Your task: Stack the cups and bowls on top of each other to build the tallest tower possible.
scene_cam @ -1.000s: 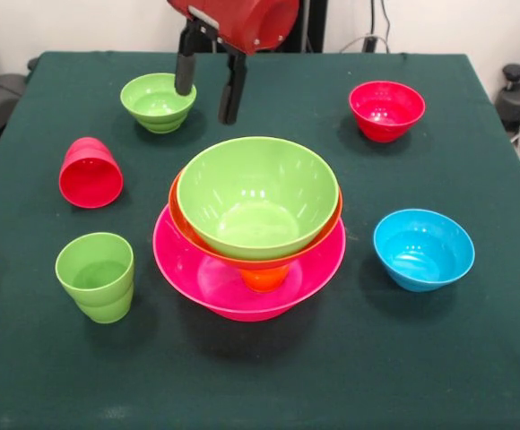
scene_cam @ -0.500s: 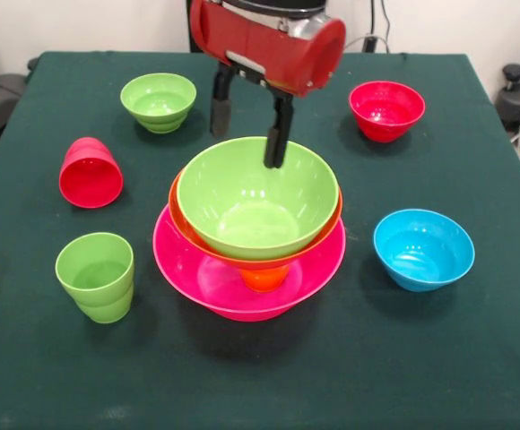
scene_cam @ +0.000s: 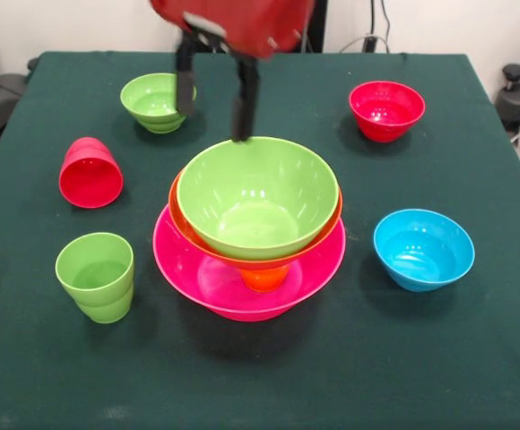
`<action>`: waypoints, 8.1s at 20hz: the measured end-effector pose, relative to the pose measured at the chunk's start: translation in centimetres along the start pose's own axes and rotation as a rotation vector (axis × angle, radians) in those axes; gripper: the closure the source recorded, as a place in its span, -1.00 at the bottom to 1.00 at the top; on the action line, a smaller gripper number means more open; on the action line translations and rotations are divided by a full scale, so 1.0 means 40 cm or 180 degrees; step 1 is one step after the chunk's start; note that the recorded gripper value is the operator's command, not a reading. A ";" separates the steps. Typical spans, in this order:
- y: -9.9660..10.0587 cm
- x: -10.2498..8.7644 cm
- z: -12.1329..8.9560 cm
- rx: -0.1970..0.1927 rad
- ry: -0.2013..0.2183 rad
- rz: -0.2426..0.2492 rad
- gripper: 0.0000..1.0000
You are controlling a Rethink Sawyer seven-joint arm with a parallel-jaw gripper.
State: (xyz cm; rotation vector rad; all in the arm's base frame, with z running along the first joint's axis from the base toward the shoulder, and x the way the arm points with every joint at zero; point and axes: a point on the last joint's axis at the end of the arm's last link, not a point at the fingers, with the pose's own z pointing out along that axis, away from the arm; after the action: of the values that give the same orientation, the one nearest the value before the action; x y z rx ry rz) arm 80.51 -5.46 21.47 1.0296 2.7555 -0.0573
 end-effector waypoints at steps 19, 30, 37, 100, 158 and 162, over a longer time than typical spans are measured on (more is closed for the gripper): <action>-0.039 -0.128 -0.097 -0.0005 -0.0065 -0.0751 -1.00; 0.034 -0.133 0.017 -0.0207 0.0095 -0.1663 -1.00; 0.061 -0.145 0.073 -0.0292 0.0302 -0.1800 -1.00; -0.073 -0.251 0.205 -0.0503 0.0610 -0.2556 -1.00; -0.171 -0.235 0.311 -0.0431 0.0361 -0.2541 -1.00; -0.185 -0.217 0.315 -0.0432 0.0393 -0.2554 -1.00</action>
State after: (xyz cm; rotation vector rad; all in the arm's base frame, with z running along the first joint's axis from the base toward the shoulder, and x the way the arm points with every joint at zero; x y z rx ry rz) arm 84.23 -17.99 10.61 -0.1511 3.0354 0.0786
